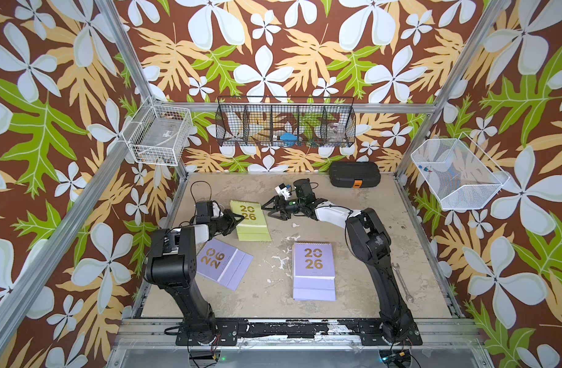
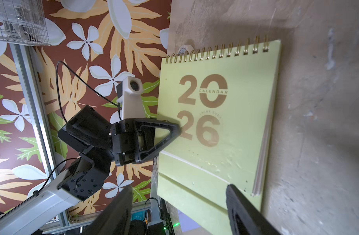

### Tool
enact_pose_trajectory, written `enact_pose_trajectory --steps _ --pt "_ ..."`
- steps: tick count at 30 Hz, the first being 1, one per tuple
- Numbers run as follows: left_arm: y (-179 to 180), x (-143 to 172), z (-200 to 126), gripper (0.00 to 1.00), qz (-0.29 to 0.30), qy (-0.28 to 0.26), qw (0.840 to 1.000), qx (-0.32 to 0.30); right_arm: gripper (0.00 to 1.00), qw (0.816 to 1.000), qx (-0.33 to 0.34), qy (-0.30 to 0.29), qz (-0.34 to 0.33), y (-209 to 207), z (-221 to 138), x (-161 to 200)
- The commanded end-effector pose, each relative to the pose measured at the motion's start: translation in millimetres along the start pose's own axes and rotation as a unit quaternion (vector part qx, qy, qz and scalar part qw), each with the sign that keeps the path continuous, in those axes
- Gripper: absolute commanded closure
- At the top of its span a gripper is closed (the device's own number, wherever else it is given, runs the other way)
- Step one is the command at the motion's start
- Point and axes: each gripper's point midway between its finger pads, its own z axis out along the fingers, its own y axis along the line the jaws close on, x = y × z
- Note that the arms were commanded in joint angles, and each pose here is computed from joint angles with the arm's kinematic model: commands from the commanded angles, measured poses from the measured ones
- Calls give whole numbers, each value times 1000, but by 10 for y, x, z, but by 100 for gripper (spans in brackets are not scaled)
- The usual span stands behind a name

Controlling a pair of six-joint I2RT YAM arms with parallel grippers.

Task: Stack the calendars
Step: Pick up the calendar at the center of the board, then place the calendar at the calendar.

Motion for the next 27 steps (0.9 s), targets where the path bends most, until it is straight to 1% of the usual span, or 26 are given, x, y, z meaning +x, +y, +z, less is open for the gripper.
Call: enact_pose_trajectory --steps 1,5,9,17,22,24,27 --pt "-302 -75 -64 100 -4 -12 998 56 24 1000 -8 -18 -16 92 -146 -62" --pt "-571 -59 -180 100 -7 -12 995 100 23 998 3 -55 -15 118 -399 -152" --pt "-786 60 -263 100 -14 5 990 139 24 997 -9 -79 -5 158 -564 -257" --pt "-1105 341 -339 100 -13 36 982 186 28 996 -38 -84 -15 377 -599 -340" --pt "-1201 482 -328 100 -13 53 979 199 32 995 -56 -86 -21 511 -631 -350" --pt "-1236 535 -332 100 -17 57 976 208 38 994 -60 -85 -23 551 -636 -342" --pt "-1263 599 -341 100 -22 61 974 217 51 994 -63 -88 -26 593 -665 -335"
